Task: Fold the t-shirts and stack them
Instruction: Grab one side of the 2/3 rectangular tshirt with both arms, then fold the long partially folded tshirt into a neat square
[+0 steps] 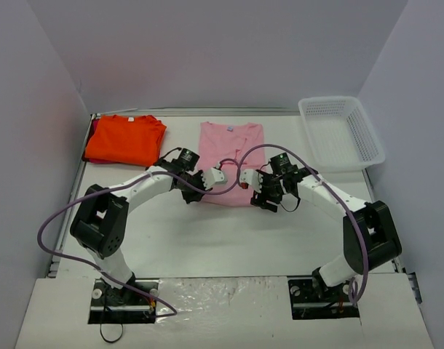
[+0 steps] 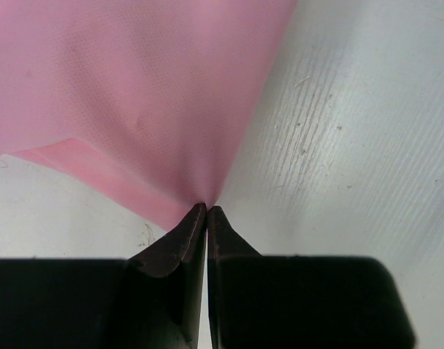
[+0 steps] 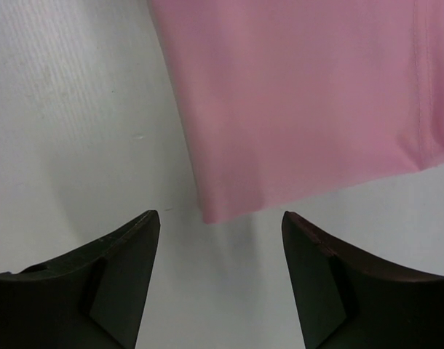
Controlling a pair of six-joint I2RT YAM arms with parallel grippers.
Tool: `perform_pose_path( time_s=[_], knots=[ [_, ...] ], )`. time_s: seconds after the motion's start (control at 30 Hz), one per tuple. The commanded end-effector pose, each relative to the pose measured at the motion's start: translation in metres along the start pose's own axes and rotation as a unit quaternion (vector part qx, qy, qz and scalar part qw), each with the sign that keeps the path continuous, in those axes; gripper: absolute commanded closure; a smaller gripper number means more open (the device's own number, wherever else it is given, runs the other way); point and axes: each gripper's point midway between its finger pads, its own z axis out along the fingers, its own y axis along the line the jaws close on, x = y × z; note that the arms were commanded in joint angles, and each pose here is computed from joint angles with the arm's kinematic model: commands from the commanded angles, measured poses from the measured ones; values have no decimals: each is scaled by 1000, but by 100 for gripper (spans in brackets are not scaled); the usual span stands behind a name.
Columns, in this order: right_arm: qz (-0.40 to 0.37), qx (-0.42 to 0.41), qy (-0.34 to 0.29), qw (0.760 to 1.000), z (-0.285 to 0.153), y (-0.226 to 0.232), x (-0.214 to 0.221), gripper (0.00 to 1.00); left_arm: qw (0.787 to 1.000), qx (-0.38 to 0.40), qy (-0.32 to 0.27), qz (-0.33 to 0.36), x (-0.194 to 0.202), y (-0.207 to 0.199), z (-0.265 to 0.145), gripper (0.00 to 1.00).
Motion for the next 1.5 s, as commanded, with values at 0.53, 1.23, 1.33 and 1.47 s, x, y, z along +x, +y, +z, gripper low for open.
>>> perform_pose_path(
  time_s=[0.53,1.23,1.33,1.47],
  knots=[
    [7,-38,48,998,48,6,29,62,998,25,-46,-25,-26,4,-13,97],
    [30,-91,15,995,-45,62,-15,100,991,129,-34,-3,-18,-58,-68,98],
    [32,-101,1,994,-64,70,-22,100,988,154,-34,6,-14,-77,-84,98],
    [35,-103,-5,994,-78,73,-23,100,983,178,-31,27,-11,-104,-110,98]
  ],
)
